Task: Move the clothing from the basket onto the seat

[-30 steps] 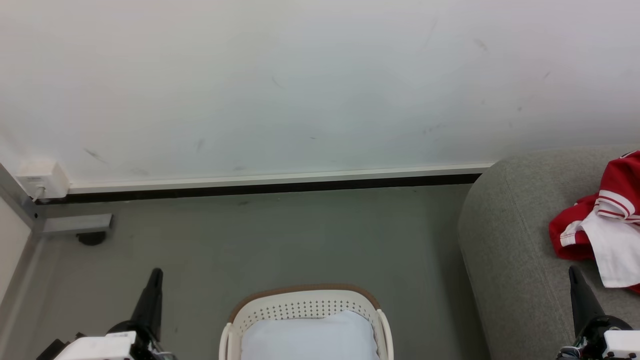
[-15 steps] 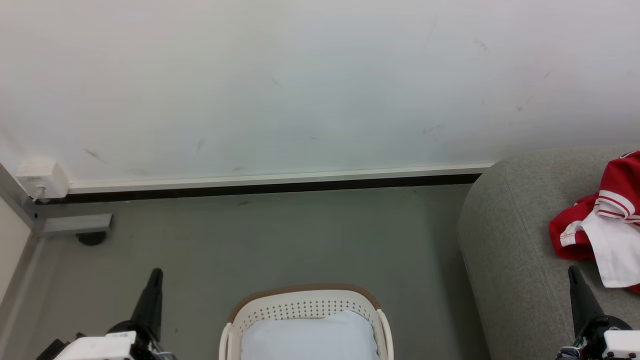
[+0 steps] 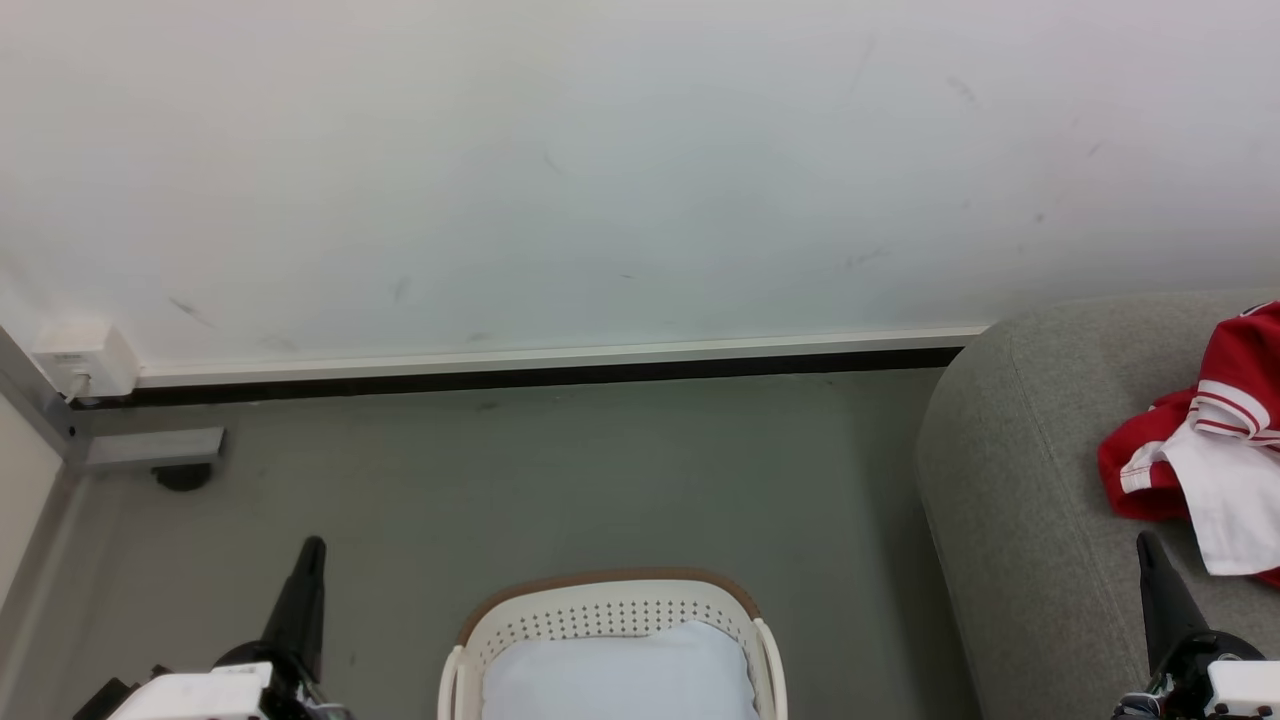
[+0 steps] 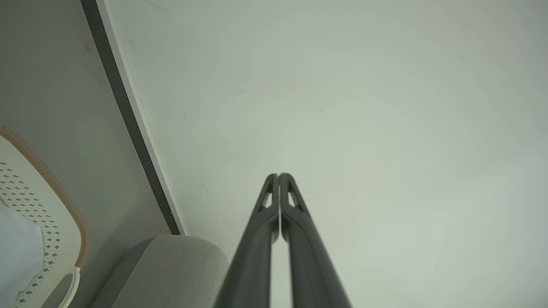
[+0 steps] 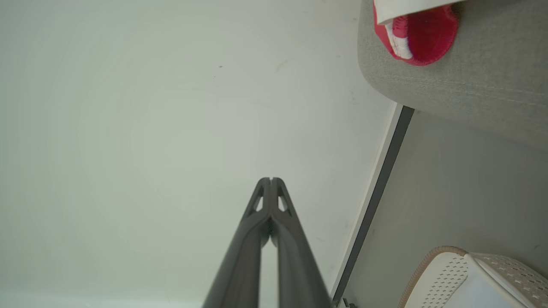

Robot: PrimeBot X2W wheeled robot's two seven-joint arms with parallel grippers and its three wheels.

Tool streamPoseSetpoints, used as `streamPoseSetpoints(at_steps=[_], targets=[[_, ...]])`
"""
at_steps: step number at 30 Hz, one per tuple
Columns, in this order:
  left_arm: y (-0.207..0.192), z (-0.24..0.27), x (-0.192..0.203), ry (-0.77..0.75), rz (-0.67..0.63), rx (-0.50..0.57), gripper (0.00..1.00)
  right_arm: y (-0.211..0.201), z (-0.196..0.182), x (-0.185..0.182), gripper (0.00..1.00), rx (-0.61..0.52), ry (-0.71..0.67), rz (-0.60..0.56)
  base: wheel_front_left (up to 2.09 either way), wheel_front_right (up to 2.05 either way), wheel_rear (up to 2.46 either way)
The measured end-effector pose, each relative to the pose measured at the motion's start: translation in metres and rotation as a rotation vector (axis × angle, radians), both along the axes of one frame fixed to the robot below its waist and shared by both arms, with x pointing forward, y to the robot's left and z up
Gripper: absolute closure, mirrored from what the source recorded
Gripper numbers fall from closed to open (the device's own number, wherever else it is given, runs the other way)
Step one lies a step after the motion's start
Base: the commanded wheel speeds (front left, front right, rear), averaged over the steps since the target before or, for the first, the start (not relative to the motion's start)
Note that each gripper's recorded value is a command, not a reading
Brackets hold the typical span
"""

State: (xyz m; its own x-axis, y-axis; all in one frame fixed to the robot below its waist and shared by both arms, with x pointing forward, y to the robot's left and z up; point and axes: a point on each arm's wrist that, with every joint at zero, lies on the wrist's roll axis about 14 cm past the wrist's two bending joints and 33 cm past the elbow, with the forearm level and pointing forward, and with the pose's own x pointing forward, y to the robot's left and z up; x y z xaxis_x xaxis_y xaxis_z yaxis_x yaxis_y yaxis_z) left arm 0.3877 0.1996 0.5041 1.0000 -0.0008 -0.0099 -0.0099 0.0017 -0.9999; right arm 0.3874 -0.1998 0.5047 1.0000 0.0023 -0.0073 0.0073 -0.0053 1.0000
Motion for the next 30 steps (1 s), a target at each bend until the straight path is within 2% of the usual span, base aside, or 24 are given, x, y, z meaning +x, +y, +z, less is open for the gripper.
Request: streamPoseSetpoints(at_steps=[30], targets=[[0.0, 0.0001, 0.0, 0.0, 0.0, 0.0, 1.0, -0.0002, 0.0, 0.0, 1.0, 0.0, 0.0, -0.001, 0.0, 0.0, 0.0]])
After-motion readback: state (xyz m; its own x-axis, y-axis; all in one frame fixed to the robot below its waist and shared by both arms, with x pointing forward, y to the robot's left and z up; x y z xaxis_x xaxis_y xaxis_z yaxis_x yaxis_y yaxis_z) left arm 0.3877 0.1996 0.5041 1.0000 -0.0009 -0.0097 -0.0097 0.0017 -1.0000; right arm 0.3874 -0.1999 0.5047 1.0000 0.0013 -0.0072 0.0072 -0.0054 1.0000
